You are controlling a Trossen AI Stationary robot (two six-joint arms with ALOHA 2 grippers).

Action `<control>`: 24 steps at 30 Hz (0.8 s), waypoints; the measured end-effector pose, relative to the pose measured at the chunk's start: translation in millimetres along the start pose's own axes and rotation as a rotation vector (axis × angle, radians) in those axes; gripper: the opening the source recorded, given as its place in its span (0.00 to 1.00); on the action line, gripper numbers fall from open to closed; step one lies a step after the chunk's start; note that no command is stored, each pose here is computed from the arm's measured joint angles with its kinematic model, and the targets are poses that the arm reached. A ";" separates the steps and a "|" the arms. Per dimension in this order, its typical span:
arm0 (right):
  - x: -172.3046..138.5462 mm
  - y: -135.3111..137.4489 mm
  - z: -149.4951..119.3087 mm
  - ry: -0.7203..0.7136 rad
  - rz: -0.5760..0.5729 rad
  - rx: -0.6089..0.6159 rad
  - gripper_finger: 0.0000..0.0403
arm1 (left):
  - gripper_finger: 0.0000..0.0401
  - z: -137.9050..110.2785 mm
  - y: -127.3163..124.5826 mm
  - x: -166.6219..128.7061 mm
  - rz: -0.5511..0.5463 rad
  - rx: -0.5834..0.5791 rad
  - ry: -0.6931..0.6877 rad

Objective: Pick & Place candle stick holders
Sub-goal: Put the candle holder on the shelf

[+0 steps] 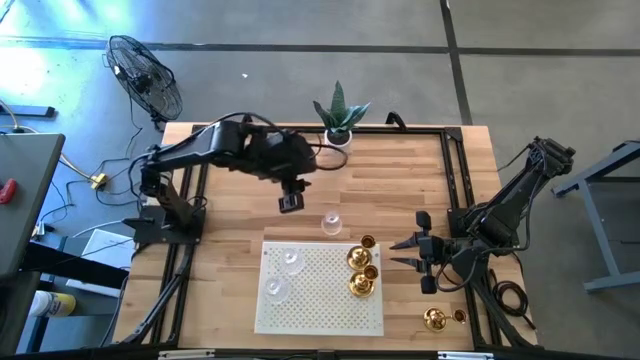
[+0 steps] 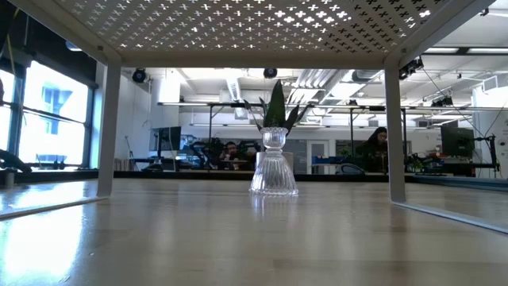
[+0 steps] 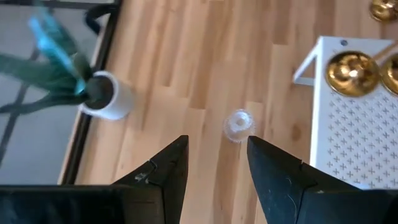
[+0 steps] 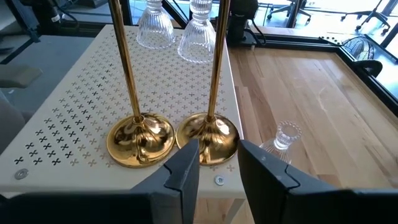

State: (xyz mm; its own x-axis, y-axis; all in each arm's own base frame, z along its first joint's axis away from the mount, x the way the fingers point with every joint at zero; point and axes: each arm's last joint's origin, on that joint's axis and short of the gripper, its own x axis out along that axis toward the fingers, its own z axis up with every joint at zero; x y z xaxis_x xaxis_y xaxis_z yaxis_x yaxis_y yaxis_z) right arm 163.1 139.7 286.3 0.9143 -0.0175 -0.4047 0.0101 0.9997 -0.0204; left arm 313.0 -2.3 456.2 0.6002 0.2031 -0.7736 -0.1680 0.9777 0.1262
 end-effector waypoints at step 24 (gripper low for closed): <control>-60.9 -32.1 9.7 0.079 0.413 0.376 0.26 | 0.40 -7.7 -5.7 18.9 -0.079 0.058 0.089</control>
State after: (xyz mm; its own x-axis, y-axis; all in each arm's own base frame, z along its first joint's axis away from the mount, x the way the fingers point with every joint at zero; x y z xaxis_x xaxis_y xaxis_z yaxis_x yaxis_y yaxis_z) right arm 111.0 108.8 320.5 0.8399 0.3895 -0.3780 -0.1848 0.8600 0.4756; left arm 319.3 -4.4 436.1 0.5376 0.1227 -0.8342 -0.0759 0.9924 0.0971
